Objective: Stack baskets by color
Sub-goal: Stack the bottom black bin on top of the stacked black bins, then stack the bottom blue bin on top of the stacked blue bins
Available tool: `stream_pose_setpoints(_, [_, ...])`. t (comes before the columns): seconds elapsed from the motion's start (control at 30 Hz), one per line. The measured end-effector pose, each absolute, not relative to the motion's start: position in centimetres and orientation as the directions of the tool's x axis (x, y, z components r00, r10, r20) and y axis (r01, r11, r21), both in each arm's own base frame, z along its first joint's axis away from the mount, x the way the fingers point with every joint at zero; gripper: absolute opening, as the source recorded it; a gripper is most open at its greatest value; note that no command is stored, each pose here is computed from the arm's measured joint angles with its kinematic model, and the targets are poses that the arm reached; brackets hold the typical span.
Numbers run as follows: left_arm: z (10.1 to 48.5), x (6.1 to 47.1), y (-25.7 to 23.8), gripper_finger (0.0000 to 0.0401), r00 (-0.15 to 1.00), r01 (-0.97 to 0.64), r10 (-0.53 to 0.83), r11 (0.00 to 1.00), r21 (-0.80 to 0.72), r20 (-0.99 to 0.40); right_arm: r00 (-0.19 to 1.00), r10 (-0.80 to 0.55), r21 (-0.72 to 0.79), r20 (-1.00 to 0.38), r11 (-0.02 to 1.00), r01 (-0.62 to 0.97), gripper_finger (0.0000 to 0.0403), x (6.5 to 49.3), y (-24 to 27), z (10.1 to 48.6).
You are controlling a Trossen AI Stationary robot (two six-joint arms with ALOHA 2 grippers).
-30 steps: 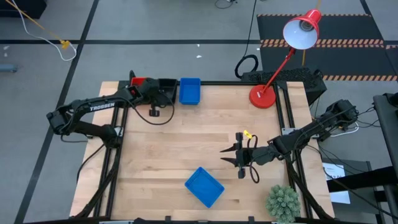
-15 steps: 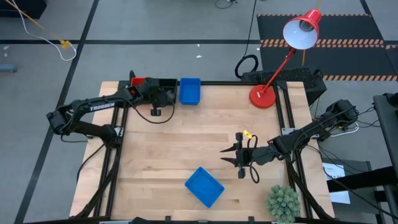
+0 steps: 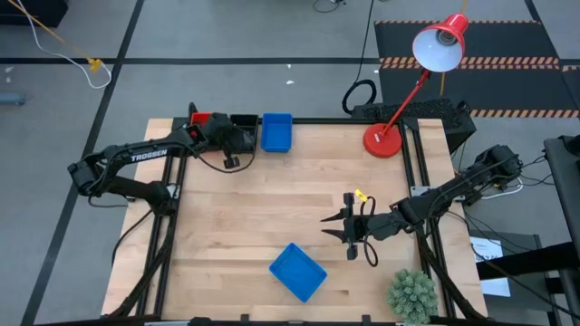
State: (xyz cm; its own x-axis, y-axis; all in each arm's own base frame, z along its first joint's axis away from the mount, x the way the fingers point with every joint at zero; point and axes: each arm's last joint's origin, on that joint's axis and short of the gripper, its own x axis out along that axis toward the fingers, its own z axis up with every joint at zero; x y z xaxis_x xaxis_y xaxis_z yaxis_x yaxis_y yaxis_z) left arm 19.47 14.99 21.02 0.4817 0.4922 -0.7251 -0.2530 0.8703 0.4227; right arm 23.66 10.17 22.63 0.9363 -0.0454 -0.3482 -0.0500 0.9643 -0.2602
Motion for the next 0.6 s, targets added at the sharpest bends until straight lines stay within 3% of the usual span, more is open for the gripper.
stream_pose_setpoints(0.1, [20.8, 19.5, 15.0, 0.003, 0.477, -0.275, 0.488, 0.873, 0.403, -0.731, 0.936, -0.045, -0.26, -0.348, 0.964, -0.05, 0.0118, 23.7, 10.2, 22.6])
stream_pose_setpoints(0.17, [20.4, 19.6, 15.2, 0.0009, 0.463, -0.28, 0.476, 0.879, 0.386, -0.748, 0.936, -0.045, -0.26, -0.348, 0.964, -0.05, 0.0118, 23.7, 10.2, 22.6])
stream_pose_setpoints(0.37, [18.8, 20.1, 15.7, 0.0018, 0.427, -0.295, 0.45, 0.889, 0.35, -0.784, 0.937, -0.045, -0.259, -0.348, 0.964, -0.05, 0.0118, 23.7, 10.2, 22.6])
stream_pose_setpoints(0.6, [20.2, 20.3, 15.0, 0.0008, 0.476, -0.351, 0.482, 0.871, 0.343, -0.735, 0.936, -0.046, -0.257, -0.348, 0.965, -0.048, 0.0118, 23.7, 10.1, 22.6])
